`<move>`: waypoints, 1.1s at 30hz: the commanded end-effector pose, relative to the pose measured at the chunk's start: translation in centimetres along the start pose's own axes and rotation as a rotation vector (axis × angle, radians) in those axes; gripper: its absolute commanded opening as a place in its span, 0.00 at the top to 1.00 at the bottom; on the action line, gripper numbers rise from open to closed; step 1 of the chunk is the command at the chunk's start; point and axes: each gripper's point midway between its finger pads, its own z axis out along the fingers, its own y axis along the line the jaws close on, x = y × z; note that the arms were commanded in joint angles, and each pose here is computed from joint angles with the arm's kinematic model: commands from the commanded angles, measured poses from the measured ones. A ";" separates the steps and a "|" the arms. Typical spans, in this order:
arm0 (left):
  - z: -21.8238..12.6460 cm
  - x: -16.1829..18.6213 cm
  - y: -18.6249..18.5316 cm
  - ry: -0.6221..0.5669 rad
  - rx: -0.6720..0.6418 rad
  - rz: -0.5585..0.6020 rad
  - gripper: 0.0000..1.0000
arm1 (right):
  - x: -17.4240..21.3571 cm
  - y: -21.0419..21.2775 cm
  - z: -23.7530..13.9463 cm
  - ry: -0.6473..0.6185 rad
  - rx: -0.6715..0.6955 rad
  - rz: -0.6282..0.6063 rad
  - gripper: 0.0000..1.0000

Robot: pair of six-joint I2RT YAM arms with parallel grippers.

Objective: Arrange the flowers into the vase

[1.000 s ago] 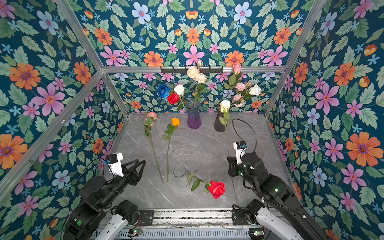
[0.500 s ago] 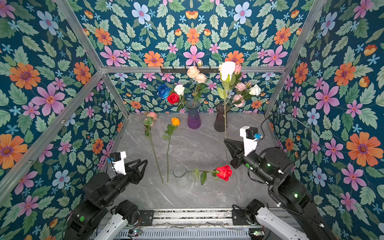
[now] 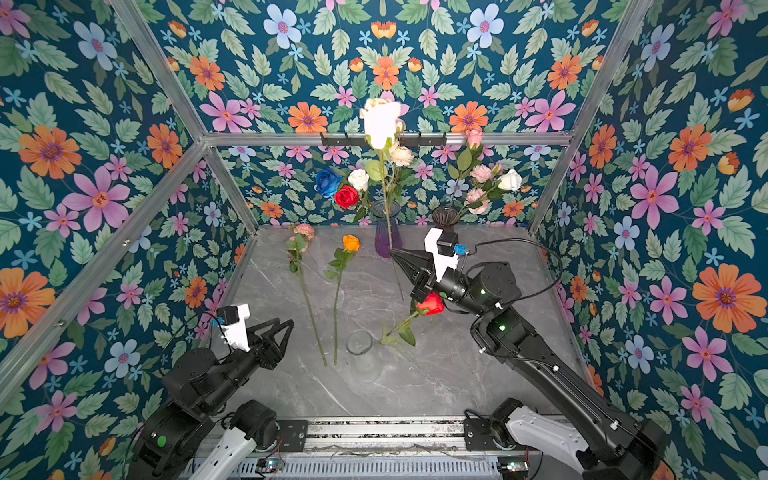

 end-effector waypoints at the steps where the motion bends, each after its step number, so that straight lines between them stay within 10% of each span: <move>1: -0.1 -0.6 -0.2 -0.027 0.009 0.007 0.48 | -2.0 2.0 0.7 -0.047 -0.132 0.032 1.00; 14: 1.8 -1.1 -4.8 -0.042 0.263 0.086 0.37 | -5.4 1.3 3.3 -0.004 -0.172 -0.085 1.00; 23: 1.9 -9.1 -13.6 -0.427 0.725 0.230 0.35 | -1.4 -0.4 6.1 0.139 -0.335 0.210 1.00; 33: 4.0 -17.0 -18.9 -0.553 0.854 0.341 0.25 | 3.7 0.2 4.9 0.255 -0.378 0.306 1.00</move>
